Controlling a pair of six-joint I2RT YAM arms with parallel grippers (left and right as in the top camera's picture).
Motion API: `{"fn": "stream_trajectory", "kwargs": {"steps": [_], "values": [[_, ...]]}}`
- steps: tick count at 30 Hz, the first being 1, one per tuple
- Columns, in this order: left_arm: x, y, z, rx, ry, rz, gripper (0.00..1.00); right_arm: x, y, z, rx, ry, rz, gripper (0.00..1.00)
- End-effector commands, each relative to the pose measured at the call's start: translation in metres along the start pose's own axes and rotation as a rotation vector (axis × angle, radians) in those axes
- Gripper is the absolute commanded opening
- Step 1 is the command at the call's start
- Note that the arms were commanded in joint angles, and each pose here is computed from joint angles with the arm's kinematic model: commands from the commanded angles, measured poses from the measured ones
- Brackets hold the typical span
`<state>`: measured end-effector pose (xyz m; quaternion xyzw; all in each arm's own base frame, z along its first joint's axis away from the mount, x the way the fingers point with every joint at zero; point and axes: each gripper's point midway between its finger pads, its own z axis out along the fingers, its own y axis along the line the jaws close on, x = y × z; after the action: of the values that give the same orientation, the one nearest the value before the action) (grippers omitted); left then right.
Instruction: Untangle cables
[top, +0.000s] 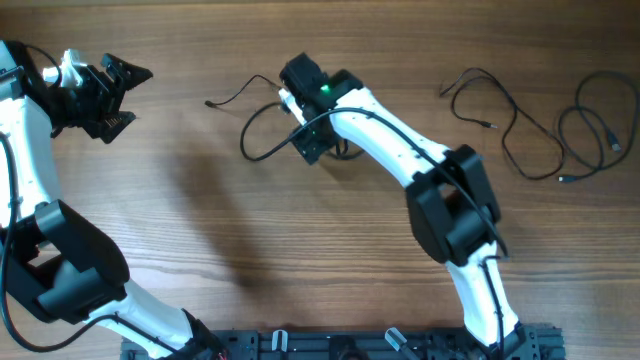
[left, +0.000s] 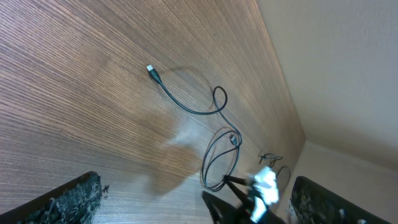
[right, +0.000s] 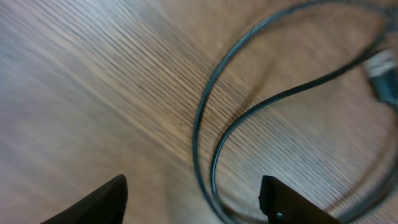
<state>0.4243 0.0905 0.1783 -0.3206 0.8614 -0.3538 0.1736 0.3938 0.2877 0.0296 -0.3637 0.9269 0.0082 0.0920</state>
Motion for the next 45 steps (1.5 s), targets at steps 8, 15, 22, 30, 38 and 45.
{"fn": "stream_trajectory", "kwargs": {"steps": [8, 15, 22, 30, 38, 45], "values": [[0.0, 0.0, 0.0, 0.0, 0.0, 0.02, 1.0, 0.04, -0.008, 0.03, 0.007, 0.152, -0.207, 0.51], [0.0, 0.0, 0.0, 0.0, 0.0, 0.02, 1.0, 0.068, -0.011, 0.049, -0.007, 0.219, -0.193, 0.36], [0.0, 0.0, 0.0, 0.0, 0.0, 0.02, 1.0, 0.074, 0.005, 0.053, -0.103, 0.214, -0.175, 0.04], [0.0, 0.0, 0.0, 0.0, 0.0, 0.02, 1.0, 0.024, 0.056, 0.001, -0.421, 0.041, -0.146, 0.04], [0.0, 0.0, 0.0, 0.0, 0.0, 0.02, 1.0, -0.026, 0.074, -0.026, -0.554, -0.146, -0.078, 0.33], [0.0, 0.0, 0.0, 0.0, 0.0, 0.02, 1.0, -0.049, 0.067, -0.037, -0.511, -0.224, -0.095, 1.0]]}}
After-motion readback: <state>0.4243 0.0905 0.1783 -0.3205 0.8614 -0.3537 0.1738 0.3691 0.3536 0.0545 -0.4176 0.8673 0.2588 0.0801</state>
